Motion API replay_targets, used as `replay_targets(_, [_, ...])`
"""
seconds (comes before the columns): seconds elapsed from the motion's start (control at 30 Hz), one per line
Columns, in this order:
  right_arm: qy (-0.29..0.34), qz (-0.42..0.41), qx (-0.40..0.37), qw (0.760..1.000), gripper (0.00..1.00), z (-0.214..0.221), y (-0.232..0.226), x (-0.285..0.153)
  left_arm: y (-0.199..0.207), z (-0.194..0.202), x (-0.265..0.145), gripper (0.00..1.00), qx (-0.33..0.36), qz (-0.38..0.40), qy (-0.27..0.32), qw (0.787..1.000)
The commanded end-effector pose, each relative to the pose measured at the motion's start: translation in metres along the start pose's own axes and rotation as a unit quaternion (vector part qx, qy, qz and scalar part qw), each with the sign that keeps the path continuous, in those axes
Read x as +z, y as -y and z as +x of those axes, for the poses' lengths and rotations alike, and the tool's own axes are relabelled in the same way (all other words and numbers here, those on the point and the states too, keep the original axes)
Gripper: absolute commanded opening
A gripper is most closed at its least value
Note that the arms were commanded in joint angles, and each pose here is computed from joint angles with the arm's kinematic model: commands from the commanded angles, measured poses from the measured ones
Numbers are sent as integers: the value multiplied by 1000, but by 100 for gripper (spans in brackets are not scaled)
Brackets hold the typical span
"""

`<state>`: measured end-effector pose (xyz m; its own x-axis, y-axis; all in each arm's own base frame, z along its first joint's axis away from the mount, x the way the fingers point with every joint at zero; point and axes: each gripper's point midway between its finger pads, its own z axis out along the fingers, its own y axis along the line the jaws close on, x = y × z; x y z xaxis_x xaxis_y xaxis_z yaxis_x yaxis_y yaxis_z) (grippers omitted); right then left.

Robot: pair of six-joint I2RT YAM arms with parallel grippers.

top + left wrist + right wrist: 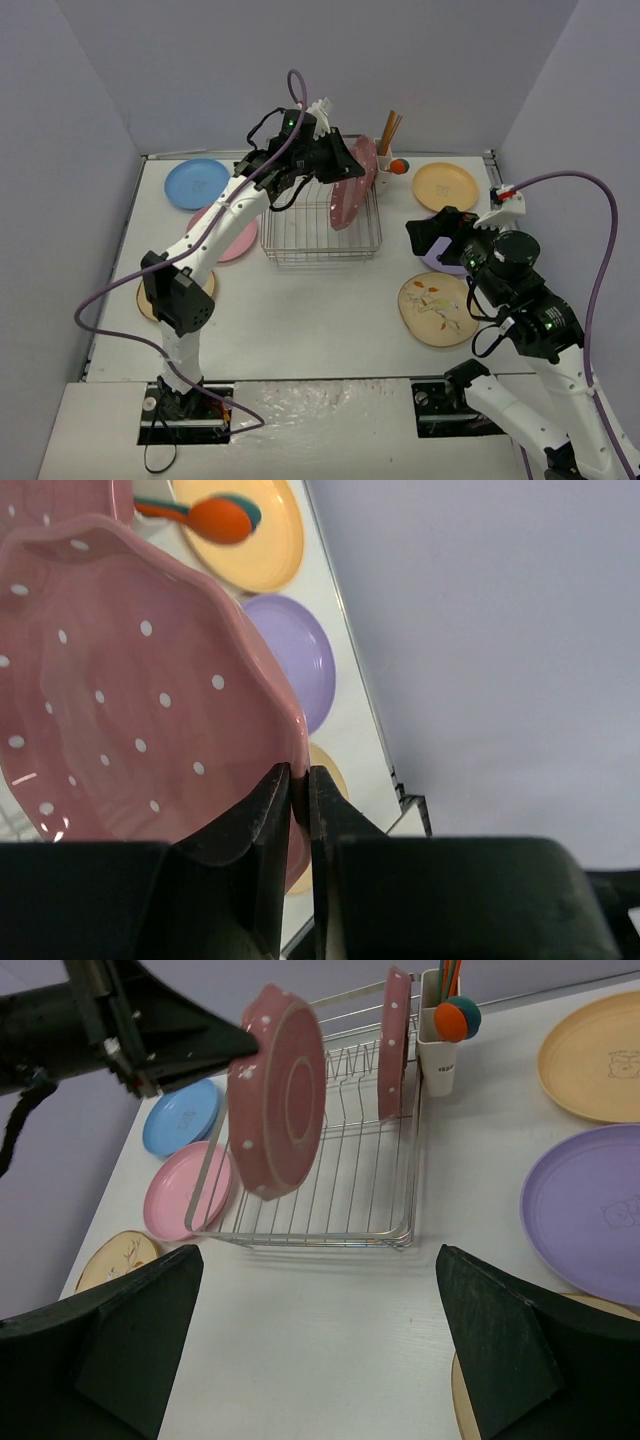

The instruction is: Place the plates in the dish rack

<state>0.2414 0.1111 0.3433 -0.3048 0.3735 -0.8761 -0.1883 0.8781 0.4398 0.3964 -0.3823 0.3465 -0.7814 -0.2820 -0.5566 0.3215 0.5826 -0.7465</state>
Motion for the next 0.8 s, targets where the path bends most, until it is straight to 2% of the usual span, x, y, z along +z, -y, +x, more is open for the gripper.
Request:
replay_targets(0.0, [13, -11, 2, 1000, 100, -7, -6, 7, 98, -104, -43, 0, 57, 191, 138, 970])
replay_targets(0.03, [13, -9, 1, 1000, 100, -7, -5, 8, 89, -104, -29, 0, 49, 191, 126, 972])
replay_targets(0.07, [15, -8, 1, 1000, 100, -8, -5, 8, 94, -113, -37, 0, 49, 199, 137, 969])
replay_targets(0.13, [14, -4, -2, 1000, 100, -8, -3, 9, 91, -123, -29, 0, 50, 213, 133, 967])
replay_targets(0.43, [7, 8, -11, 1000, 100, 0, 4, 13, 49, -148, -3, 0, 25, 229, 133, 964])
replay_targets(0.77, [-14, 15, -24, 1000, 100, 8, 6, 25, 65, -153, -10, 0, 21, 274, 139, 952])
